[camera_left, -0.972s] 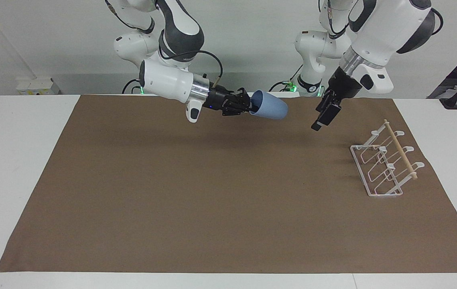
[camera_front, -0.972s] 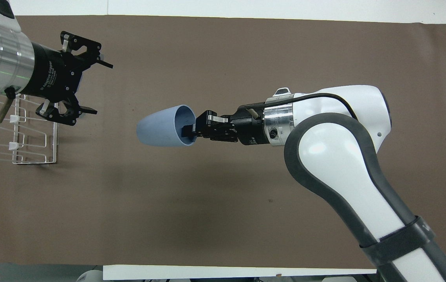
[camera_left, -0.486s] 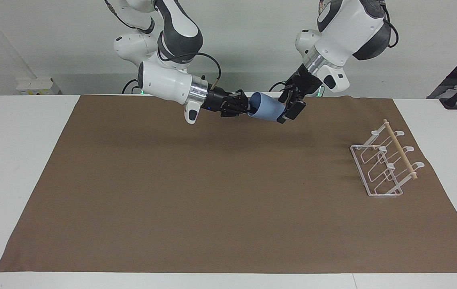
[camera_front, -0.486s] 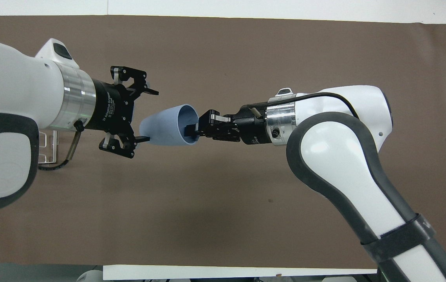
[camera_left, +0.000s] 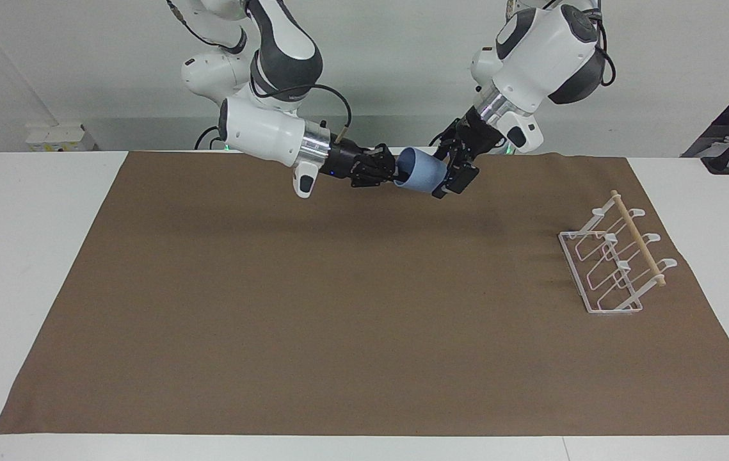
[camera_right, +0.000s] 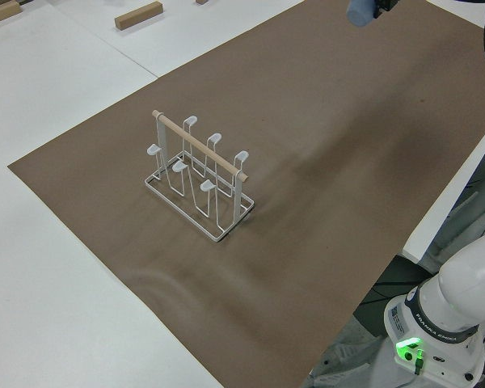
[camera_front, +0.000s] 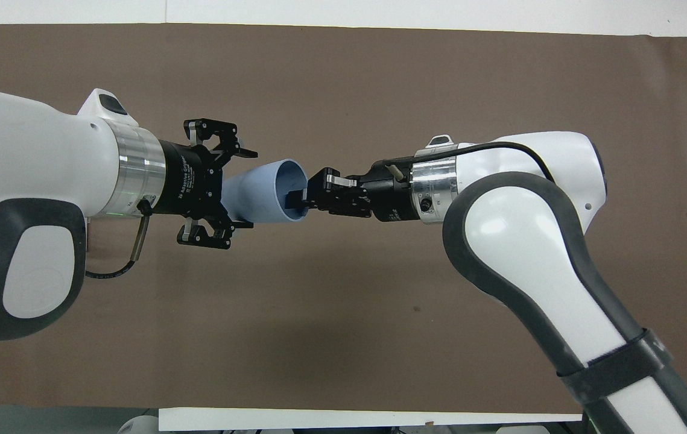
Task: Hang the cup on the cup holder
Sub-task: 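Close the left gripper around the cup's closed end, then open the right gripper and pull it back from the cup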
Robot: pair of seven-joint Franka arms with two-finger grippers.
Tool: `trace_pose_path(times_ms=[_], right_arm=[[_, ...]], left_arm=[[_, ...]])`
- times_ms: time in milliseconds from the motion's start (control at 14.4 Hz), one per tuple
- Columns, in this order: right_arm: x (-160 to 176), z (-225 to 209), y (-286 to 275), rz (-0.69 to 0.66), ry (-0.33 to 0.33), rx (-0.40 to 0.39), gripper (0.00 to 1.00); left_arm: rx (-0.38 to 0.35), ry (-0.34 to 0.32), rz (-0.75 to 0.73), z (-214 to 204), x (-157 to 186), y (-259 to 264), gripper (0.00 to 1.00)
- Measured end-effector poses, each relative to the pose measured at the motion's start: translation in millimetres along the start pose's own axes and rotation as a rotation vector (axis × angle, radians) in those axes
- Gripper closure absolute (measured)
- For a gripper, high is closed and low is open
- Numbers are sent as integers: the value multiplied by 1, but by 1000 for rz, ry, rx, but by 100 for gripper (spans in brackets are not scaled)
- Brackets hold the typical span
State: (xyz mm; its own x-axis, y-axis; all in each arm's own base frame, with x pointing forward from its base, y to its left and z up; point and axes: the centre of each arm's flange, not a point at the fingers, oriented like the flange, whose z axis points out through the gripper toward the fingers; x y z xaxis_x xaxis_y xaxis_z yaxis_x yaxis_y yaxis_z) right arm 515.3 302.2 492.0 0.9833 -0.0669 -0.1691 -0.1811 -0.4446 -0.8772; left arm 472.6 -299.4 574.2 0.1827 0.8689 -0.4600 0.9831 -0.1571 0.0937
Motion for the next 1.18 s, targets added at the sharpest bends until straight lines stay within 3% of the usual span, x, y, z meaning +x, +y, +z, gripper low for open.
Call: trace_pose_path(times_ms=[347,486,556,903,972,1181], right_arm=[[0,0,0,0,0,1,95],[3,-3,1,3,14,0,95],[3,-4,1,3,14,1,95],[3,-4,1,3,15,2,95],[3,-4,0,3,15,2,91],[2,-5,-2,-4,17,-2,61]], left_arm=[[-1,-20,-17,4,-1,-1,2],[4,-35,-26,5,-1,-2,21],[4,-36,-26,5,-1,-2,23],[3,-37,-27,4,-1,-2,23],[2,-38,-27,4,-1,-2,23],[-4,-38,-39,1,5,1,23]])
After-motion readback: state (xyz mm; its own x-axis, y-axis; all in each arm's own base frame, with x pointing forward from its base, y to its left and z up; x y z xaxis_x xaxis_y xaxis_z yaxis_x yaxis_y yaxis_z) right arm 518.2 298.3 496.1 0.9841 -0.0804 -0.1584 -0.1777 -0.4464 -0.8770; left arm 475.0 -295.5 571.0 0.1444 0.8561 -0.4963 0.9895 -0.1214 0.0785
